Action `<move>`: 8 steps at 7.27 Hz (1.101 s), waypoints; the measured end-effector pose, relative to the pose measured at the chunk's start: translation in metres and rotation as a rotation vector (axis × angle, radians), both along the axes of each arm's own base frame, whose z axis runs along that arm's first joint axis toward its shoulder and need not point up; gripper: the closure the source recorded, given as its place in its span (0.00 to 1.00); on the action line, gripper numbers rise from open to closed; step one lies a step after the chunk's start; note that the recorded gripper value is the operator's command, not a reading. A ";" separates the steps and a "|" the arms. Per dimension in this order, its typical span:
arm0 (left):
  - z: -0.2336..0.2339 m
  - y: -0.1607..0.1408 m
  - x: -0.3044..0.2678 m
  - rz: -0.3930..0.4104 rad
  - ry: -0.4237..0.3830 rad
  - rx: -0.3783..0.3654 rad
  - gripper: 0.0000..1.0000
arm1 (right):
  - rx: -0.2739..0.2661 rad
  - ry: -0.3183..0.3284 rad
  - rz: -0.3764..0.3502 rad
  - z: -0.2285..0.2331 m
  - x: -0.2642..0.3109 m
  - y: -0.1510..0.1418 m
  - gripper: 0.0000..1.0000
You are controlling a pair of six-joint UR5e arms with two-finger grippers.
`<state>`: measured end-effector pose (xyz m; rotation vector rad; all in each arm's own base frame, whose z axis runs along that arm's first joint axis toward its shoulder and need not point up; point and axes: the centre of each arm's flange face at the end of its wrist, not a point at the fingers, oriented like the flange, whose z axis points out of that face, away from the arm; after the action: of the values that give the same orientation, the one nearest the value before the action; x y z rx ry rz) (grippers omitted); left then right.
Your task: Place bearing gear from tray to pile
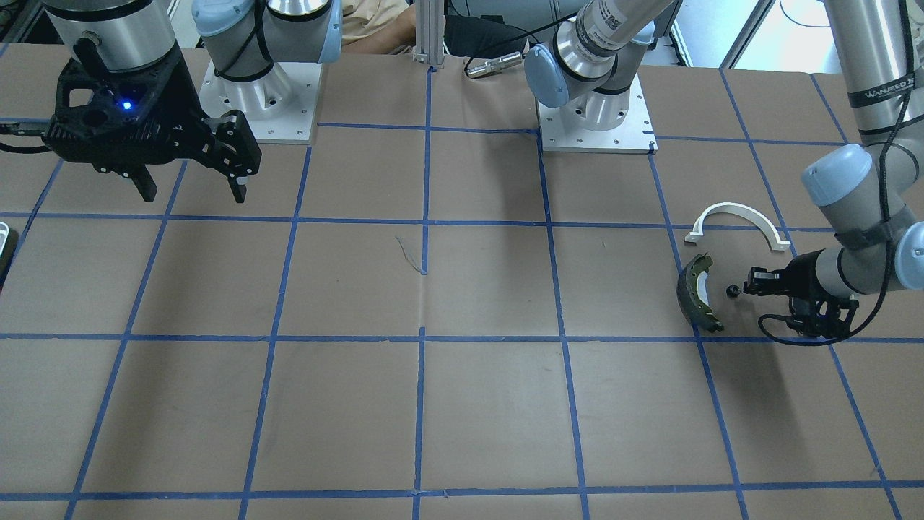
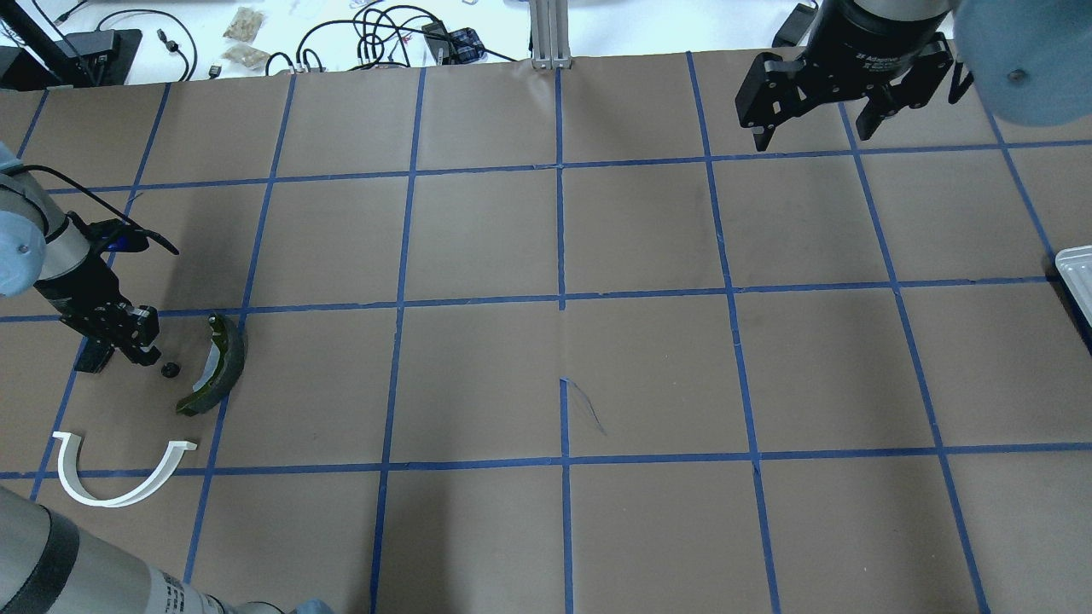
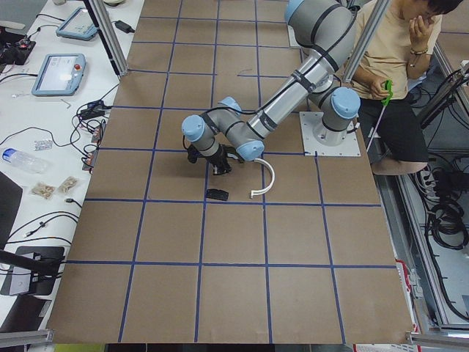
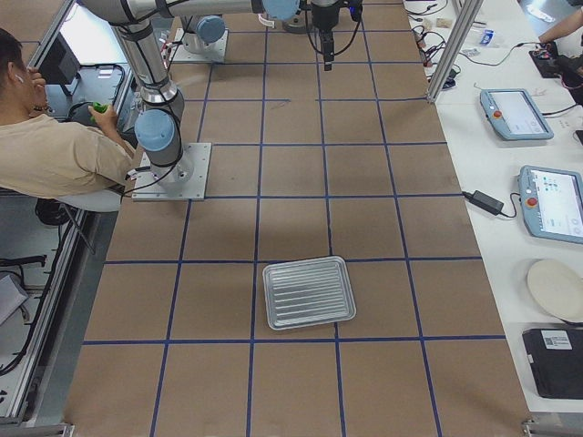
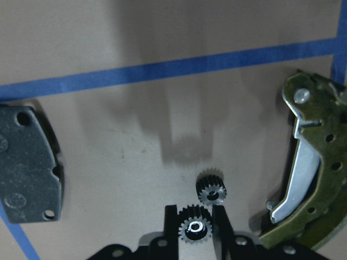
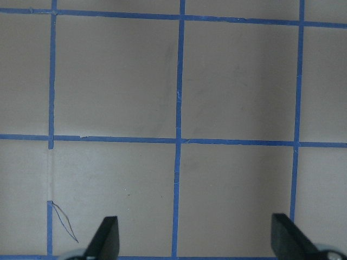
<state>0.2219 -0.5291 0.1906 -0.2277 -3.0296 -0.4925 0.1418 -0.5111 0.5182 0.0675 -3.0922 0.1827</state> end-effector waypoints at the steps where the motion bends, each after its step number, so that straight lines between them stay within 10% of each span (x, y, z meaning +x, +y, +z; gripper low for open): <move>1: -0.001 0.000 0.000 -0.009 0.000 -0.004 1.00 | 0.001 0.000 0.000 0.000 0.000 0.000 0.00; 8: -0.005 0.002 0.005 -0.051 0.008 0.004 0.89 | -0.006 -0.001 0.000 -0.001 0.000 -0.001 0.00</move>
<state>0.2270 -0.5266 0.1853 -0.3068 -3.0208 -0.5005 0.1420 -0.5125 0.5174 0.0675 -3.0922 0.1916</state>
